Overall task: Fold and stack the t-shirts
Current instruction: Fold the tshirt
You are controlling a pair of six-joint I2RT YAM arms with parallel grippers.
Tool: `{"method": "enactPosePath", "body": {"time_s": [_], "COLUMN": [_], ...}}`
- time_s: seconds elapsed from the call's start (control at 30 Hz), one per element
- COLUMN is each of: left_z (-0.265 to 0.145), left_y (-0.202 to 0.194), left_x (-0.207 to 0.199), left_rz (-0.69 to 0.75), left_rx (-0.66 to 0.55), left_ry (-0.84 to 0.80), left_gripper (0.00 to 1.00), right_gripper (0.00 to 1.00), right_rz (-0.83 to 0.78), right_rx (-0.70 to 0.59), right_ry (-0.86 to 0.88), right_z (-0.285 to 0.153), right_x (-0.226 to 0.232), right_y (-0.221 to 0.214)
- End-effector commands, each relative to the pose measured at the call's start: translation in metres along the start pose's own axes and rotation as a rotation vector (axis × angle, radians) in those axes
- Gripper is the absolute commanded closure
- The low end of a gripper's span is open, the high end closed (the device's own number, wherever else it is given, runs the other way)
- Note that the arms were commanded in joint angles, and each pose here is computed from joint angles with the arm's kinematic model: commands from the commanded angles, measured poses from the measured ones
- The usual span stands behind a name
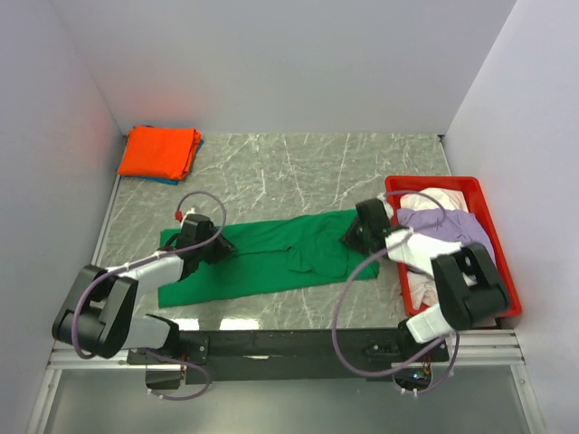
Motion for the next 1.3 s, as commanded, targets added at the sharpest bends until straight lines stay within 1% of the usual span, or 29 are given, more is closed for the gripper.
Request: {"method": "enactPosePath", "body": {"time_s": [0.0,0.07,0.1,0.13,0.2,0.23,0.27,0.3,0.33,0.37,0.4,0.5,0.53,0.57,0.63,0.67,0.77,0.8,0.83,0.87,0.93,1.0,1.07,1.1,1.17,1.2,1.27], "left_z": [-0.008,-0.011,-0.011,-0.012,-0.014,-0.015,-0.015,-0.015,-0.015,-0.015,-0.015,-0.015,-0.015,-0.015,-0.020,-0.021,-0.032,-0.033,-0.037,-0.039,-0.044,-0.046,-0.049,-0.051,-0.055,-0.059,-0.061], "left_y": [-0.007,-0.013,-0.015,-0.020,-0.025,-0.026,-0.032,-0.031,-0.035,-0.036,-0.039,-0.045,-0.044,-0.043,-0.043,-0.039,-0.036,-0.033,-0.028,-0.030,-0.032,-0.041,-0.049,-0.054,-0.058,-0.062,-0.065], "left_x": [0.010,0.014,0.015,0.019,0.018,0.018,0.020,0.017,0.015,0.013,0.009,-0.002,-0.007,-0.010,-0.021,-0.022,-0.032,-0.032,-0.038,-0.036,-0.040,-0.039,-0.036,-0.038,-0.033,-0.029,-0.022], "left_rz": [-0.045,-0.059,-0.061,-0.066,-0.069,-0.072,-0.069,-0.062,-0.038,-0.024,0.000,0.090,0.125,0.146,0.206,0.223,0.265,0.271,0.278,0.288,0.304,0.325,0.329,0.327,0.321,0.307,0.294], "left_rx": [-0.022,-0.018,-0.013,-0.006,0.001,-0.002,0.012,0.002,0.022,0.028,0.036,0.066,0.069,0.068,0.069,0.042,0.021,0.001,-0.019,-0.002,-0.005,0.012,0.029,0.034,0.020,0.020,0.005], "left_ry": [0.022,0.026,0.023,0.027,-0.009,-0.019,-0.024,-0.051,-0.080,-0.092,-0.112,-0.138,-0.150,-0.145,-0.149,-0.123,-0.137,-0.119,-0.136,-0.124,-0.116,-0.094,-0.069,-0.071,-0.047,-0.030,-0.003], "left_gripper": [0.70,0.70,0.71,0.71,0.72,0.72,0.72,0.72,0.72,0.72,0.72,0.70,0.69,0.68,0.66,0.65,0.57,0.56,0.55,0.53,0.52,0.53,0.53,0.54,0.59,0.60,0.66], "right_gripper": [0.62,0.64,0.64,0.65,0.65,0.65,0.65,0.65,0.64,0.64,0.64,0.64,0.63,0.63,0.61,0.60,0.55,0.55,0.55,0.54,0.53,0.53,0.53,0.53,0.53,0.53,0.53], "right_rz": [-0.057,-0.089,-0.096,-0.100,-0.110,-0.114,-0.131,-0.139,-0.151,-0.170,-0.181,-0.229,-0.239,-0.255,-0.266,-0.264,-0.265,-0.263,-0.258,-0.245,-0.226,-0.239,-0.223,-0.226,-0.198,-0.192,-0.186], "right_rx": [0.028,0.075,0.105,0.107,0.121,0.110,0.110,0.124,0.107,0.117,0.101,0.095,0.069,0.064,0.032,0.019,0.006,-0.010,-0.016,-0.015,-0.003,0.012,0.020,0.040,0.042,0.051,0.055], "right_ry": [0.021,0.013,-0.031,-0.005,-0.031,-0.002,-0.001,-0.033,-0.004,-0.021,-0.002,-0.020,0.002,-0.014,0.014,0.022,0.063,0.054,0.047,0.068,0.069,0.072,0.084,0.069,0.077,0.055,0.038], "right_z": [0.024,0.042,0.054,0.057,0.065,0.065,0.066,0.070,0.069,0.070,0.071,0.073,0.068,0.064,0.050,0.044,0.021,0.012,0.009,0.005,-0.003,-0.009,-0.011,-0.008,-0.005,-0.001,0.005], "right_x": [0.026,0.042,0.037,0.054,0.056,0.072,0.078,0.076,0.094,0.095,0.111,0.122,0.137,0.138,0.148,0.150,0.151,0.144,0.140,0.141,0.125,0.113,0.108,0.097,0.091,0.080,0.073], "right_y": [0.013,0.017,0.015,0.022,0.027,0.035,0.038,0.038,0.047,0.049,0.057,0.067,0.076,0.079,0.086,0.088,0.079,0.075,0.070,0.061,0.043,0.022,0.011,0.001,-0.004,-0.008,-0.011]}}
Point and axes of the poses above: each gripper's point midway between its finger pads, its own z axis out along the fingers, its own x axis along the line the jaws close on, y = z × x, the point moved 6 cm from there along -z, back along the fingers, and after that the axes turned 15 degrees about z, right-handed, at the moved point
